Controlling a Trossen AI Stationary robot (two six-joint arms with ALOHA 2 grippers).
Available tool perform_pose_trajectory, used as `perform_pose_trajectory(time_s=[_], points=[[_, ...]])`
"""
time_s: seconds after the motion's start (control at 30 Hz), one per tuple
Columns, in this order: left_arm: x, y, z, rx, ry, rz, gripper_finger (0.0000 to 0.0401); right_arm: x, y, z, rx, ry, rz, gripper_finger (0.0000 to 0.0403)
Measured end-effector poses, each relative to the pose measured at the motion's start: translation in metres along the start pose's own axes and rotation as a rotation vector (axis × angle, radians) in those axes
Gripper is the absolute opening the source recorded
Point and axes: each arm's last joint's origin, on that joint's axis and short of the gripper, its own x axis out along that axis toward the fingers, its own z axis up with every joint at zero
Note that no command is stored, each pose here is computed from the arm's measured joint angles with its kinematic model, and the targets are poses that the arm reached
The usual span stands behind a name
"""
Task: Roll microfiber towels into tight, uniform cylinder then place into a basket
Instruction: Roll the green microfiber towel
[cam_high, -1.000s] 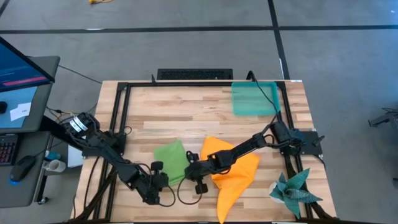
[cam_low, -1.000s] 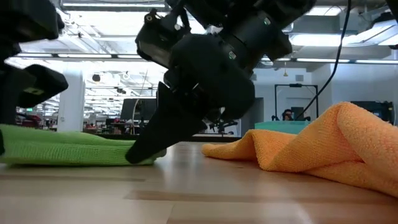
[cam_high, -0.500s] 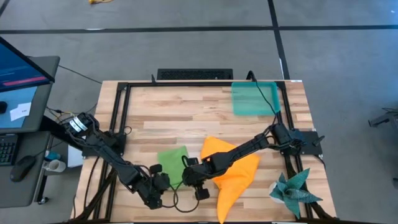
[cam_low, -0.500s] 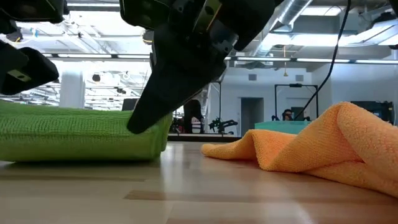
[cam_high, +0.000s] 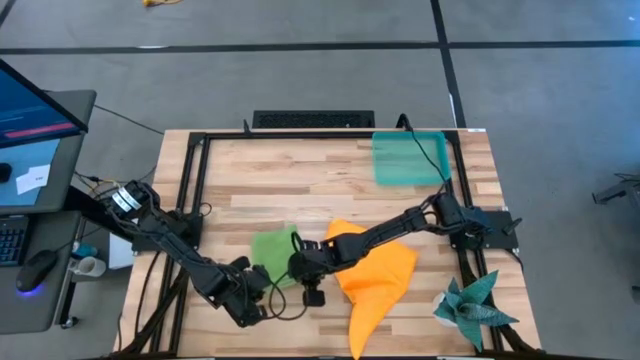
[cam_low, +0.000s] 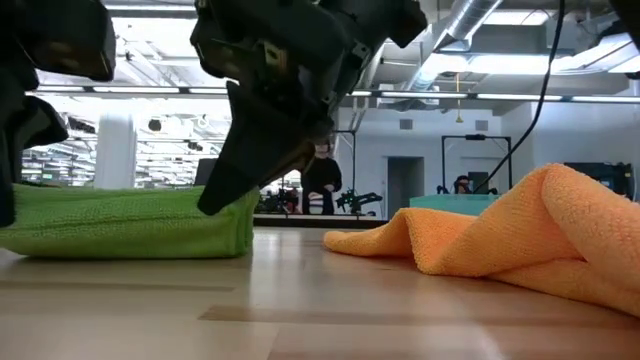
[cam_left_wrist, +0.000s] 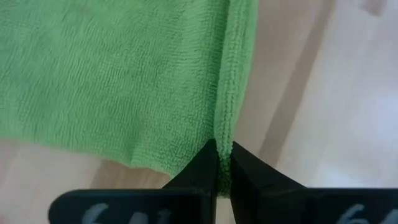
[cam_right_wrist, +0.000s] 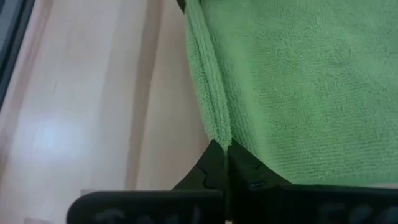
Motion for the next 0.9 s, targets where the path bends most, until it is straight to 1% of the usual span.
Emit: perform_pose_trajectory(time_s=[0.07, 0.13, 0.2, 0.27, 0.33, 0.37, 0.4, 0.47, 0.53, 0.6, 0.7, 0.83, 0.9], points=[[0.000, 0.000, 0.000, 0.005, 0.006, -0.003, 0.0013, 0.000, -0.001, 0.000, 0.002, 0.004, 0.004, 0.0011], [0.000, -0.002, 0.000, 0.016, 0.011, -0.025, 0.0013, 0.000, 0.001, 0.000, 0.001, 0.009, 0.038, 0.0014], [0.000, -0.006, 0.001, 0.023, 0.030, -0.081, 0.0013, 0.000, 0.006, -0.002, -0.007, 0.021, 0.091, 0.0015], [-0.001, -0.013, 0.002, 0.033, 0.049, -0.159, 0.0013, -0.001, 0.015, -0.003, -0.018, 0.036, 0.169, 0.0014], [-0.002, -0.019, 0.003, 0.047, 0.060, -0.236, 0.0013, -0.001, 0.024, -0.004, -0.046, 0.045, 0.240, 0.0011], [-0.003, -0.021, 0.004, 0.046, 0.061, -0.254, 0.0013, -0.002, 0.027, -0.005, -0.067, 0.044, 0.254, 0.0010], [-0.003, -0.021, 0.004, 0.045, 0.061, -0.254, 0.0013, -0.001, 0.029, -0.005, -0.080, 0.042, 0.249, 0.0010], [-0.001, -0.016, 0.002, 0.023, 0.068, -0.214, 0.0013, -0.001, 0.028, -0.005, -0.077, 0.030, 0.190, 0.0012], [0.004, -0.008, 0.000, -0.033, 0.075, -0.149, 0.0013, 0.000, 0.019, -0.003, -0.022, 0.021, 0.130, 0.0014], [0.008, 0.001, -0.002, -0.083, 0.077, -0.093, 0.0013, 0.005, 0.008, -0.003, 0.033, 0.026, 0.109, 0.0014], [0.014, 0.009, -0.001, -0.114, 0.076, -0.059, 0.0013, 0.006, -0.002, -0.003, 0.073, 0.032, 0.092, 0.0011], [0.015, 0.010, 0.003, -0.075, 0.092, -0.078, 0.0013, 0.006, -0.003, -0.003, 0.076, 0.034, 0.095, 0.0013], [0.015, 0.007, 0.003, -0.056, 0.102, -0.119, 0.0013, 0.006, 0.001, -0.004, 0.072, 0.045, 0.144, 0.0014]])
